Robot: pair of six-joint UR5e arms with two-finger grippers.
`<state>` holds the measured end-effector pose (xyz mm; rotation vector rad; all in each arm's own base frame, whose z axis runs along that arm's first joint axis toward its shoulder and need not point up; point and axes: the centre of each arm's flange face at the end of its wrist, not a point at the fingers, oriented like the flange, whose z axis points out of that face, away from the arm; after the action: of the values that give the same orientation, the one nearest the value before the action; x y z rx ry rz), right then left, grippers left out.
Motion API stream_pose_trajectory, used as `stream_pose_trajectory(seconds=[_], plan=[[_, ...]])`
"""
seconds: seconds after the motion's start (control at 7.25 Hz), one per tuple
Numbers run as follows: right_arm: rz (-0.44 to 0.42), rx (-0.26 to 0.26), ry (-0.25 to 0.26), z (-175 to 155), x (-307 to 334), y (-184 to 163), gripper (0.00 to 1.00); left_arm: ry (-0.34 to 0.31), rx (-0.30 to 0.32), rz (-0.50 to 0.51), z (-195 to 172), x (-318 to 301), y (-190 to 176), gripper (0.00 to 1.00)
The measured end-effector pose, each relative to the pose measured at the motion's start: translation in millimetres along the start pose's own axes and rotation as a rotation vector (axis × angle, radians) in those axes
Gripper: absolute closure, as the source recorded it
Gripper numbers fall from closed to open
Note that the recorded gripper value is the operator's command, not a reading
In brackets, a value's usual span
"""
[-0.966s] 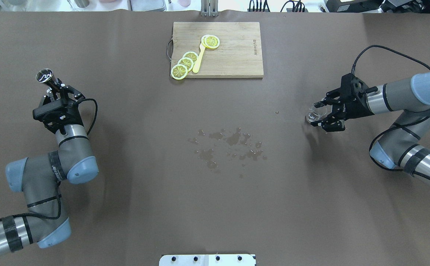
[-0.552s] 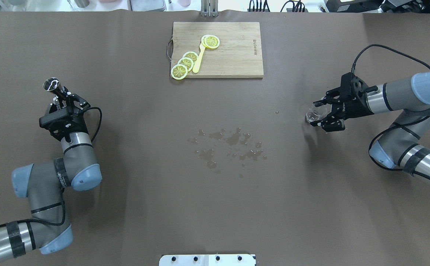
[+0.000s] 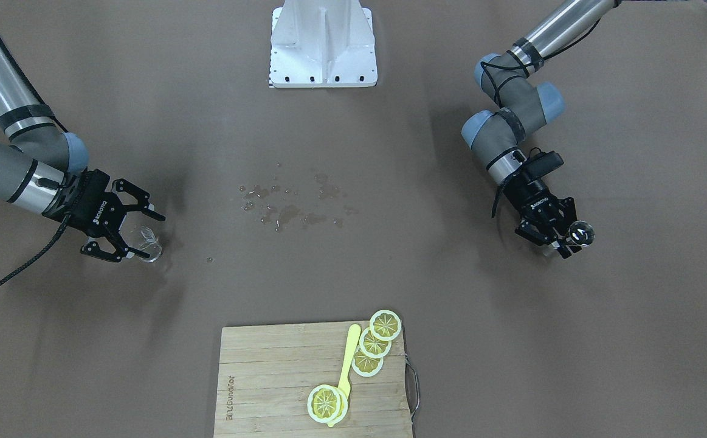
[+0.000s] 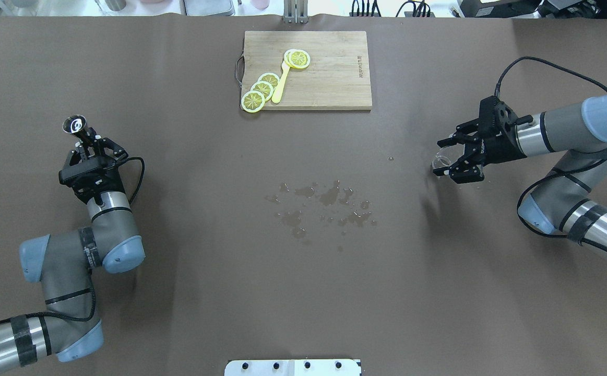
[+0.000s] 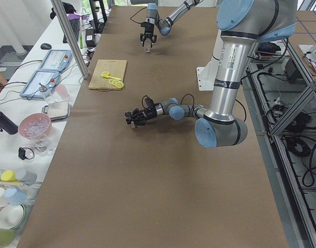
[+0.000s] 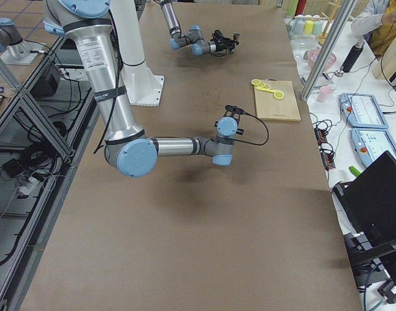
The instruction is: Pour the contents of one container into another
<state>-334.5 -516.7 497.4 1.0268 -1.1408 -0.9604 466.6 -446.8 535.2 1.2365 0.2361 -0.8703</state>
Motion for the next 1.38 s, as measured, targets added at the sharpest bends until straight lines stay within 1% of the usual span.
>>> stream_pose_trajectory(seconds=[0.14, 0.28, 0.41, 0.55, 0.69, 0.83, 0.97, 1.1, 1.24, 1.38], plan=[[0.004, -0.001, -0.006, -10.4, 6.4, -1.1, 0.20, 0.001, 0.005, -0.001, 0.3, -0.8, 0.0, 1.00], [0.009, 0.000, -0.007, -24.8, 15.3, -1.8, 0.17, 0.002, 0.010, -0.014, 0.6, -1.6, -0.1, 1.00], [0.013, 0.002, 0.000, -42.2, 26.4, -2.4, 0.00, 0.003, 0.012, -0.029, 0.8, -2.1, -0.1, 1.00], [0.017, -0.001, 0.008, -56.7, 36.1, -0.4, 0.00, 0.004, 0.017, -0.035, 1.1, -2.7, -0.2, 0.90], [0.016, -0.010, 0.008, -65.5, 42.7, 4.4, 0.00, 0.010, 0.030, -0.035, 1.3, -3.1, -0.8, 0.85], [0.017, -0.016, 0.000, -76.8, 49.1, 5.0, 0.00, 0.017, 0.044, -0.034, 0.8, -3.0, -1.6, 0.84], [0.065, -0.040, -0.021, -99.6, 62.1, -3.0, 0.00, 0.022, 0.050, -0.035, -0.4, -2.2, -1.9, 0.83], [0.172, -0.090, -0.047, -126.0, 71.9, -14.7, 0.00, 0.026, 0.052, -0.038, -2.0, -0.5, -2.2, 0.75], [0.288, -0.142, -0.055, -142.8, 72.4, -19.6, 0.00, 0.029, 0.052, -0.040, -3.0, 0.8, -2.4, 0.68], [0.405, -0.196, -0.051, -150.4, 74.2, -14.9, 0.00, 0.030, 0.052, -0.041, -3.7, 1.1, -2.1, 0.68]])
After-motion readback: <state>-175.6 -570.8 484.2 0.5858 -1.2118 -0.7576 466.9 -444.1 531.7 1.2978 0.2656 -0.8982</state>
